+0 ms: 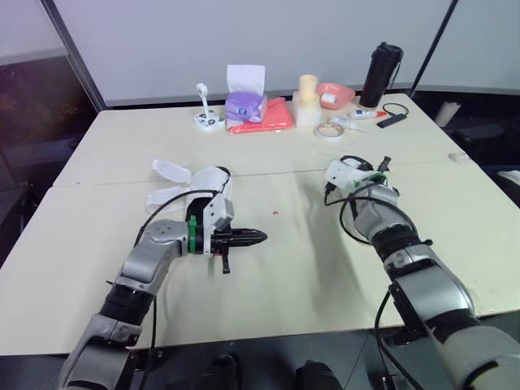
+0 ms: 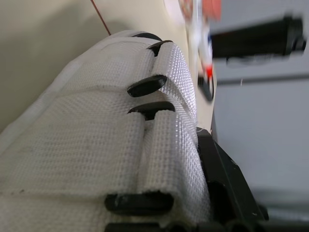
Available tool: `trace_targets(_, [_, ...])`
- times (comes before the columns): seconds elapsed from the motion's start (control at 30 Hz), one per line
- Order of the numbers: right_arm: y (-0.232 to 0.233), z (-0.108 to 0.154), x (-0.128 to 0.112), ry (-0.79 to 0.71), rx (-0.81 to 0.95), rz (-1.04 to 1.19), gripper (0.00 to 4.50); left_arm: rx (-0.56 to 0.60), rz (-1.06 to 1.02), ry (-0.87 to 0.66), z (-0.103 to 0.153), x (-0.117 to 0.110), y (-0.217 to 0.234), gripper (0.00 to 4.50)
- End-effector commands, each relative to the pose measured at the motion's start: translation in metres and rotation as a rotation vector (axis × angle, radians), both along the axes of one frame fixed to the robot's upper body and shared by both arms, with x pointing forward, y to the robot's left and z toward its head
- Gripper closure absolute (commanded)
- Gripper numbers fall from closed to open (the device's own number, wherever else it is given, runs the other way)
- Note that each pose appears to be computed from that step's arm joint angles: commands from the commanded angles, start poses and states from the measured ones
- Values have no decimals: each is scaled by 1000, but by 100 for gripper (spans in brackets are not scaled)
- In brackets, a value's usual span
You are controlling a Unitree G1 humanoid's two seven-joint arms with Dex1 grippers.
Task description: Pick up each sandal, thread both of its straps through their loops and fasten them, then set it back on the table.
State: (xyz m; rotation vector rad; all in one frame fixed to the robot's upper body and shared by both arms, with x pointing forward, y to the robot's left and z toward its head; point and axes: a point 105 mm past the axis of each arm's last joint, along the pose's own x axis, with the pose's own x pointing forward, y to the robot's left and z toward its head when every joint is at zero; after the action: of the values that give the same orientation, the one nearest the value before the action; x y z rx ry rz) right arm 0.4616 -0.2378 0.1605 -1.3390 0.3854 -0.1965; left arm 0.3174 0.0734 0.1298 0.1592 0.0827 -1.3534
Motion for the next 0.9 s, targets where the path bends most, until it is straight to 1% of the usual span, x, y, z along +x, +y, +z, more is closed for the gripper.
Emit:
trace_targets(0.03, [0, 3, -1, 2, 3, -38, 450, -10, -2, -60, 12, -1, 1, 450])
trace_targets(0.13, [9, -2, -4, 34, 34, -24, 450, -10, -1, -61, 11, -1, 0, 450])
trace_targets(0.33, [12, -8, -11, 66, 35, 1, 450, -12, -3, -58, 11, -1, -1, 450])
trace_targets(0.4, [13, -11, -12, 79, 55, 14, 349, -11, -5, -57, 10, -1, -2, 450])
trace_targets(0.43, [12, -10, -12, 76, 57, 18, 317, -11, -6, -57, 10, -1, -2, 450])
trace_targets(0.47, [13, -8, -13, 72, 58, 22, 275, -11, -6, -58, 11, -1, -2, 450])
trace_targets(0.53, [13, -4, -14, 73, 51, 36, 177, -12, -7, -59, 11, -1, -3, 450])
trace_targets(0.63, [14, 7, -25, 73, 58, 76, 9, -8, -11, -60, 11, -2, -3, 450])
trace_targets(0.73, [19, 20, -45, 93, 64, 138, 3, -1, -14, -63, 10, -2, -2, 450])
trace_targets(0.77, [21, 23, -56, 107, 82, 160, 3, 0, -14, -64, 10, -2, -2, 450])
trace_targets(0.9, [32, 21, -97, 182, 241, 238, 3, 3, 3, -93, 14, 1, -1, 450])
